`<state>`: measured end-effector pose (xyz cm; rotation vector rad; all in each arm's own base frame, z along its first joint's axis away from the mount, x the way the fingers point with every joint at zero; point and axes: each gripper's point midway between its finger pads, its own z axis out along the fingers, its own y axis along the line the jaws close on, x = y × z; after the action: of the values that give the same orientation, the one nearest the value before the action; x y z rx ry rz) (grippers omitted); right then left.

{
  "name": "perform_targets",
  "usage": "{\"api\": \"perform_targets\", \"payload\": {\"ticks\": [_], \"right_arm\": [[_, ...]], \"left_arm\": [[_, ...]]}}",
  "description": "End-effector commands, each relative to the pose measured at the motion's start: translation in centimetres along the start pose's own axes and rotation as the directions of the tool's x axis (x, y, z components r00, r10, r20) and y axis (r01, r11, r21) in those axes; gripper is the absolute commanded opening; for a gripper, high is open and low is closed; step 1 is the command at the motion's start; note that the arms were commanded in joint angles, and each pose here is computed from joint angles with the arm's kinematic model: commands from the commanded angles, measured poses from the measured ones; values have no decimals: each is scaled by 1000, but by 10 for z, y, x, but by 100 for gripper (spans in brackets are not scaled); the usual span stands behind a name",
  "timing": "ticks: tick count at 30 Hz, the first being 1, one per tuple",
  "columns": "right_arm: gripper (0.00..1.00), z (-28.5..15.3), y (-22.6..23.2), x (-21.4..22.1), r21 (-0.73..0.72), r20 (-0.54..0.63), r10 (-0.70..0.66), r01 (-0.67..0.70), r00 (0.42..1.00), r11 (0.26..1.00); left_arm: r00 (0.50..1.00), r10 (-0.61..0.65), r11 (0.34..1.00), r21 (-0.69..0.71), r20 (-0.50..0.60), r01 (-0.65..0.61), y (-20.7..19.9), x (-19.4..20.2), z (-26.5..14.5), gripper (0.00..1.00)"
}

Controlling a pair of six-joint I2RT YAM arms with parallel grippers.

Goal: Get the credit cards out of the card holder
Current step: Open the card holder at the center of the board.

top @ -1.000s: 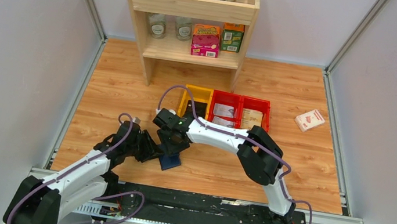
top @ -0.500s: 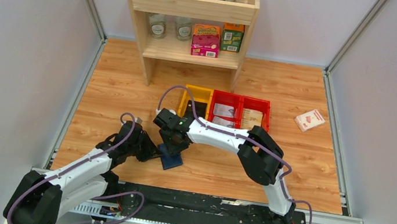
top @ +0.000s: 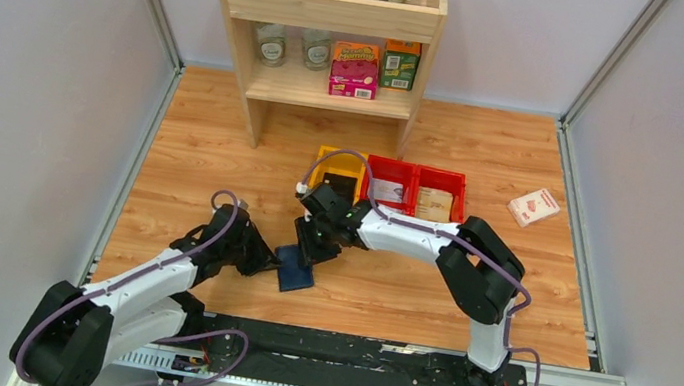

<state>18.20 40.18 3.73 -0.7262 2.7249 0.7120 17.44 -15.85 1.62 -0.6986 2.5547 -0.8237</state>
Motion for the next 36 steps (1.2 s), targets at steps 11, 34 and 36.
{"api": "perform_targets", "payload": {"ticks": [11,34,36], "right_arm": [[36,-27,-17,6,-45,66,166,-163,984,986],[43,-11,-49,4,82,72,203,-208,977,975],[44,-8,-57,8,125,61,211,-217,976,968]], "left_arm": [[999,46,989,-144,-7,-47,26,-2,7,11],[988,145,978,-145,-42,-150,18,-5,2,11],[987,153,977,-144,-45,-158,17,-6,1,11]]}}
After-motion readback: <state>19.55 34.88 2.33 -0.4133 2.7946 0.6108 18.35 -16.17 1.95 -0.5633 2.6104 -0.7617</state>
